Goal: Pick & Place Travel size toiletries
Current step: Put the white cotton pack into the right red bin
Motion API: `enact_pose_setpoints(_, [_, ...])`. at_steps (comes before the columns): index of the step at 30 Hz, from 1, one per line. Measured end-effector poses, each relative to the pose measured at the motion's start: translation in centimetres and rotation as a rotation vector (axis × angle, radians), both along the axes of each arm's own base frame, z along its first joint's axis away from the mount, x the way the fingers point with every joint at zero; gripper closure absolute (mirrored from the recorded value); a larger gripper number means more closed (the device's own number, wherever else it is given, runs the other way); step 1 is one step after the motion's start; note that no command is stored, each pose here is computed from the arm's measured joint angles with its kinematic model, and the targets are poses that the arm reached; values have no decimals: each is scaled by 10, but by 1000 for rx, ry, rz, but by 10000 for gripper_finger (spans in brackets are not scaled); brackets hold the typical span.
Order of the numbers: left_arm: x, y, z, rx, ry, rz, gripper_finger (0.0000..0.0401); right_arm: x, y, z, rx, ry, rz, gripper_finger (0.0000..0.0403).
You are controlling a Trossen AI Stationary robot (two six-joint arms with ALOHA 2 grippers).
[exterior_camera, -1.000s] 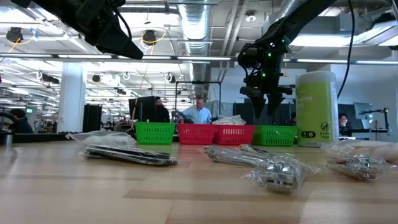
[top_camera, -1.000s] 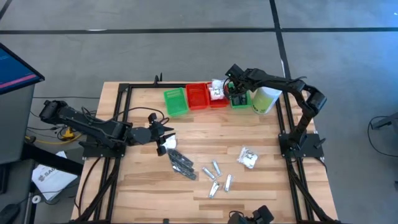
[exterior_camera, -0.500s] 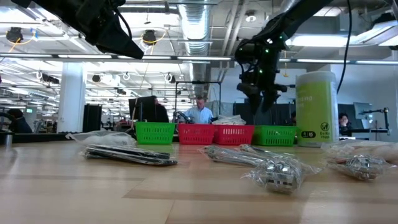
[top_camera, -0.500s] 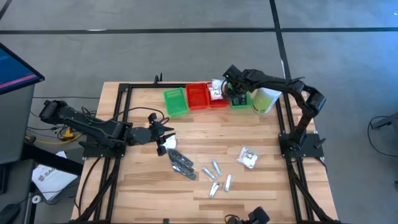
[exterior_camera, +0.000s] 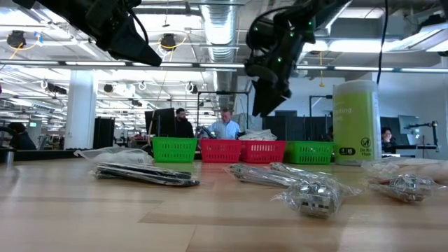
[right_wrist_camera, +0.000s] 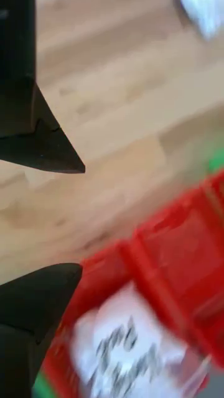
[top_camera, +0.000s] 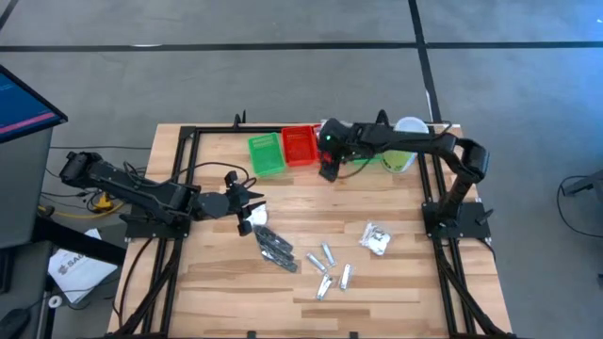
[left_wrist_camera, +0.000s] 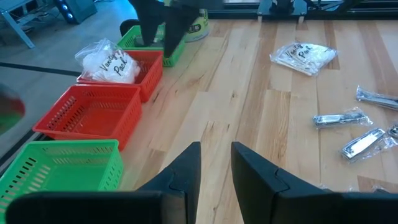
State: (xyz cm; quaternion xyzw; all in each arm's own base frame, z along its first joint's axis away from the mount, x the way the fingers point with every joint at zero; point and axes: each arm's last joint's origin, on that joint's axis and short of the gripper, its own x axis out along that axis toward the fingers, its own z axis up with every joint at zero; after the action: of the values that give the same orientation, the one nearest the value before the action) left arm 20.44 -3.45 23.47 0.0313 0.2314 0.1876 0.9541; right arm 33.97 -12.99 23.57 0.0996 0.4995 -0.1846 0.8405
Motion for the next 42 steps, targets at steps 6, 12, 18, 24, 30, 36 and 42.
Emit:
enact_pose_setpoints(6, [0, -2, -2, -59, 11, -49, 321, 14, 40, 1, -15, -14, 142, 165])
enact_pose_setpoints(12, [-6, -2, -12, -169, 108, -48, 320, 21, 72, 1, -8, -18, 216, 165])
enact_pose_setpoints(18, [-12, -2, -23, -213, 223, -19, 295, 25, 94, 1, -3, -31, 262, 165])
enact_pose_setpoints(24, [-6, -6, -36, -264, 319, -85, 240, 27, 107, 3, -8, -51, 297, 165])
enact_pose_setpoints(30, [0, -9, -60, -252, 485, -80, 214, 30, 116, 4, -13, -80, 320, 165])
enact_pose_setpoints(36, [3, -13, -76, -228, 580, -82, 219, 31, 116, 5, -14, -88, 321, 165])
enact_pose_setpoints(42, [-1, -20, -91, -190, 700, -92, 229, 33, 116, 6, -19, -109, 321, 165])
